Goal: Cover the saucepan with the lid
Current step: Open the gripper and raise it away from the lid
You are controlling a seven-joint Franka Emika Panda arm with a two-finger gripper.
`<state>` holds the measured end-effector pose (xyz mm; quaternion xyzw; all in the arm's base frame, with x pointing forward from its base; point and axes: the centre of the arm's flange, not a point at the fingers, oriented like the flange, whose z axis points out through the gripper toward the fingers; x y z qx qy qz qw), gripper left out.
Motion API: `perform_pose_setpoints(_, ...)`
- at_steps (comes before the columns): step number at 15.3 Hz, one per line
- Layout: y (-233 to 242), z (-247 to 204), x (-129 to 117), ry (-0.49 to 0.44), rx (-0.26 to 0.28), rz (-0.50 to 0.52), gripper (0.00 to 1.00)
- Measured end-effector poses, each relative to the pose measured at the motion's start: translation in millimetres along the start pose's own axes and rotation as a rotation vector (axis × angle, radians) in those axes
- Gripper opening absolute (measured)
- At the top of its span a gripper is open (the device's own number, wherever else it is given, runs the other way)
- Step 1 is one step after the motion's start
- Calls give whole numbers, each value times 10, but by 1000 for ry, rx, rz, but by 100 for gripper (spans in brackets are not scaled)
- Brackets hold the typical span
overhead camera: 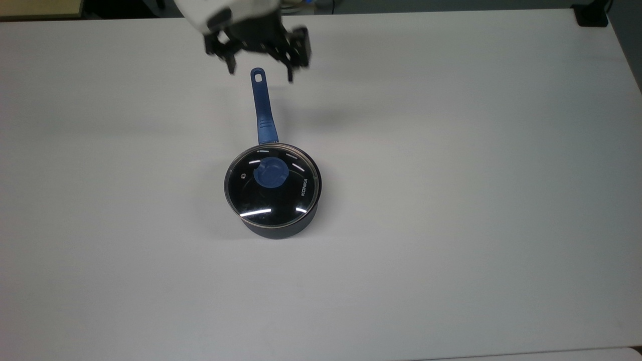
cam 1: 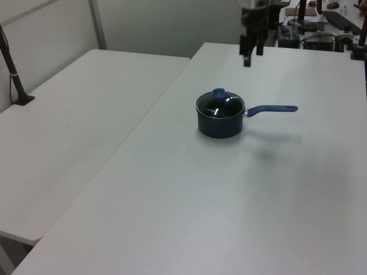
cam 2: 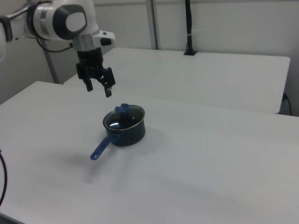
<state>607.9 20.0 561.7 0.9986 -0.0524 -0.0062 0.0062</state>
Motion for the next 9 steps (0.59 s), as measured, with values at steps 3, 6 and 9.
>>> perform_pose_setpoints(3, 306, -211, -136, 13, 19, -27, 100)
perform_pose_setpoints(6, 436, -307, -232, 3, 23, -40, 100)
perform_pose_setpoints(9, 541, -326, -260, -4, 52, -30, 100)
